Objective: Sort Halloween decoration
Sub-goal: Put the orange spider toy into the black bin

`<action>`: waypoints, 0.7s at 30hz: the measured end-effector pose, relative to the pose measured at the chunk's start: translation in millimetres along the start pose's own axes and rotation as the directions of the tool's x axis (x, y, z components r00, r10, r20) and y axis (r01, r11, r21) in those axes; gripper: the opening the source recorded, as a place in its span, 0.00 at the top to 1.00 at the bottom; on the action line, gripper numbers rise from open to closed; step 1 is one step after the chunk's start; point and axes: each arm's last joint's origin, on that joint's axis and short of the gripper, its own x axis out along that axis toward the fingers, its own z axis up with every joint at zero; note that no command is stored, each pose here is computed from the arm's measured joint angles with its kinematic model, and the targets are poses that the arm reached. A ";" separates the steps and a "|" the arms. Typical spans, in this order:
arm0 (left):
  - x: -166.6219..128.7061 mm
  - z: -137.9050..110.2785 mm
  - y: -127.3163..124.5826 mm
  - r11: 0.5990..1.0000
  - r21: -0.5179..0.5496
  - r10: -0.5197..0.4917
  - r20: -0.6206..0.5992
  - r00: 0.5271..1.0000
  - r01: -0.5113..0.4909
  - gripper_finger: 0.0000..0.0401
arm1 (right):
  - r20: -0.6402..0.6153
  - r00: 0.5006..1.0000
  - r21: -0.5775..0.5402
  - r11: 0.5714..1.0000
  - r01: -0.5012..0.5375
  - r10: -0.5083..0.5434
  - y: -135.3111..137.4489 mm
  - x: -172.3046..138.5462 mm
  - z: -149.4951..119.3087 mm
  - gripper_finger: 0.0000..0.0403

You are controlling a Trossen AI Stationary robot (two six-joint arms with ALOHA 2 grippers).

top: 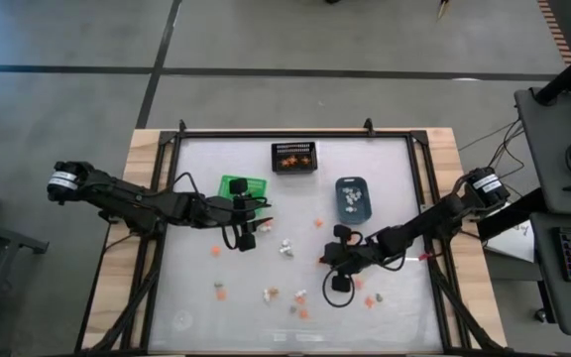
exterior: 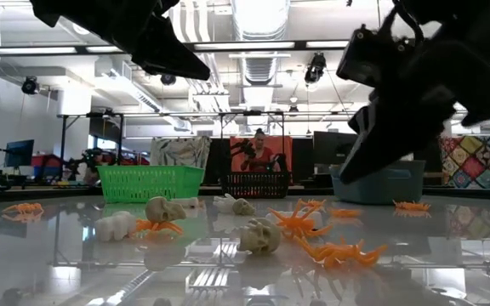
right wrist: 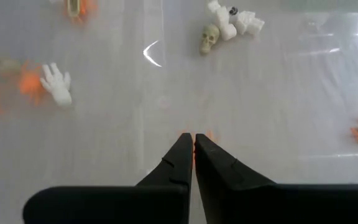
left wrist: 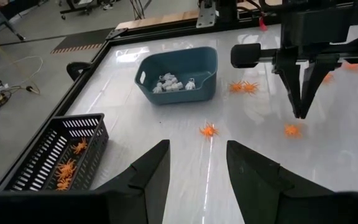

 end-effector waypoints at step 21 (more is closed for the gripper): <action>-0.1 3.3 0.2 0.998 0.057 0.002 0.032 0.999 -0.004 0.65 | -0.618 0.786 0.473 0.793 0.384 -0.013 -14.0 -26.7 73.2 0.68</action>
